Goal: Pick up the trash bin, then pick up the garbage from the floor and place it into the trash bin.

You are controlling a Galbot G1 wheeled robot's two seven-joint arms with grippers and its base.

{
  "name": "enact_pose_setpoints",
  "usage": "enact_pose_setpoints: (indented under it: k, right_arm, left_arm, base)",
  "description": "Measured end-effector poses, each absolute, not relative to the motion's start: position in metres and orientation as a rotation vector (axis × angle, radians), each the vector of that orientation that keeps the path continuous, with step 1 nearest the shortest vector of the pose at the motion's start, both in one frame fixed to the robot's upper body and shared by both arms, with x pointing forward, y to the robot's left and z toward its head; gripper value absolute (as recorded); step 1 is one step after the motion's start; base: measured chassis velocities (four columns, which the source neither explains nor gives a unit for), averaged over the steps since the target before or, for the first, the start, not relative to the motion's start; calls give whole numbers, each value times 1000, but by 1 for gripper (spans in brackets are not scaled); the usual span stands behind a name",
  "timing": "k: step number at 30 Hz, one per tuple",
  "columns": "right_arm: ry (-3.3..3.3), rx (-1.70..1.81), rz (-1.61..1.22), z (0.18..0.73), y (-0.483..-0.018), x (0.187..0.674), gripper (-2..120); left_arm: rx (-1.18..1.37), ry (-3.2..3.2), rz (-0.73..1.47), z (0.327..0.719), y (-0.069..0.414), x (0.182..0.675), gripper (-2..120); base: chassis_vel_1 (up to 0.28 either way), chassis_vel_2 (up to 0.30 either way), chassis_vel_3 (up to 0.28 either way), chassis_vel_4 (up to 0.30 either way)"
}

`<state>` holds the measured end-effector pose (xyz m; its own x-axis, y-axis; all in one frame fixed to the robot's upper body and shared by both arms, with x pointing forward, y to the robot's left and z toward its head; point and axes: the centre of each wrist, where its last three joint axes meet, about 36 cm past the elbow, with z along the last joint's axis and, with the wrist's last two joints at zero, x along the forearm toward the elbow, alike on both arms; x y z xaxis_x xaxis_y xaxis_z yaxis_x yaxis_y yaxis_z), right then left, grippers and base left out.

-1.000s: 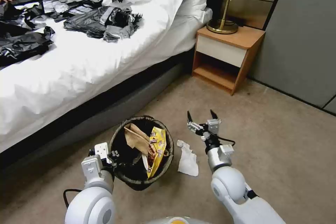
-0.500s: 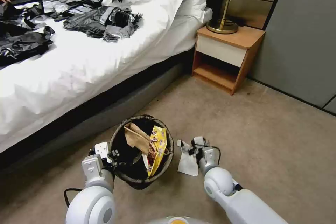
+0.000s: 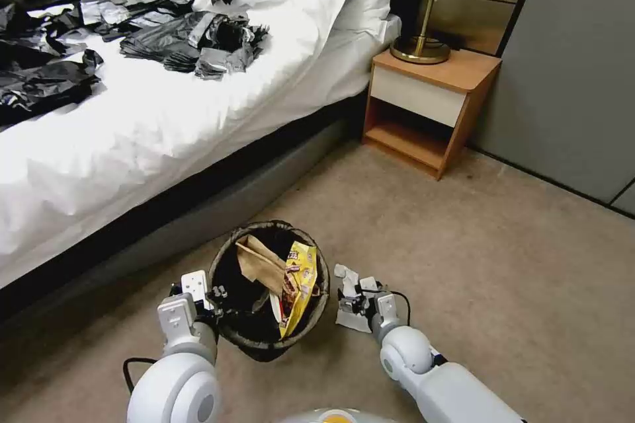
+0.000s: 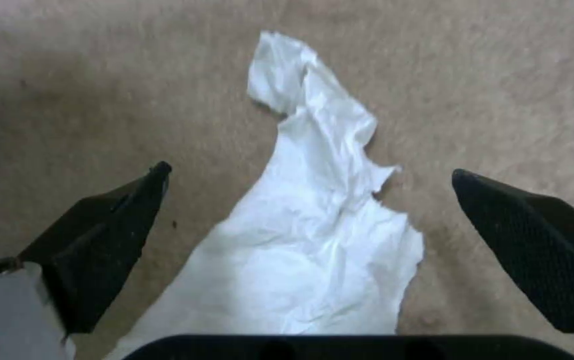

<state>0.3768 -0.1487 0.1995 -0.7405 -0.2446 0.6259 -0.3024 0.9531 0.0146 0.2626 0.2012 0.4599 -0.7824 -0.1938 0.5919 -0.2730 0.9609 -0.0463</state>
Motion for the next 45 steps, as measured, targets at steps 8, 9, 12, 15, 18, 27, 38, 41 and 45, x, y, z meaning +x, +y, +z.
enact_pose_setpoints:
  k: [8,9,12,15,18,27,38,41,45]
  right_arm:
    - [-2416,383,135,169,-151,385,100]
    - [-2410,378,140,164,-152,385,100]
    - [-2403,369,152,155,-154,383,100]
    - [-2411,374,163,148,-156,381,98]
    - [-2418,380,174,144,-158,380,91]
    - [-2429,384,182,145,-159,376,71]
    - [-2453,381,210,142,-160,373,43]
    - [-2458,378,216,142,-161,373,36]
    - [-2468,371,226,141,-163,374,24]
  left_arm:
    - [331,-2487,170,458,201,262,0]
    - [331,-2485,170,458,201,262,0]
    - [332,-2485,169,457,201,263,0]
    - [333,-2486,169,457,201,263,0]
    - [334,-2486,168,456,201,264,0]
    - [334,-2487,168,455,201,266,0]
    - [335,-2486,170,455,201,266,0]
    - [336,-2487,170,455,201,266,0]
    - [337,-2488,170,456,201,266,0]
  base:
    - [0,0,0,0]
    - [0,0,0,0]
    - [0,0,0,0]
    - [0,0,0,0]
    - [0,0,0,0]
    - [0,0,0,0]
    - [0,0,0,0]
    - [0,0,0,0]
    - [0,0,0,0]
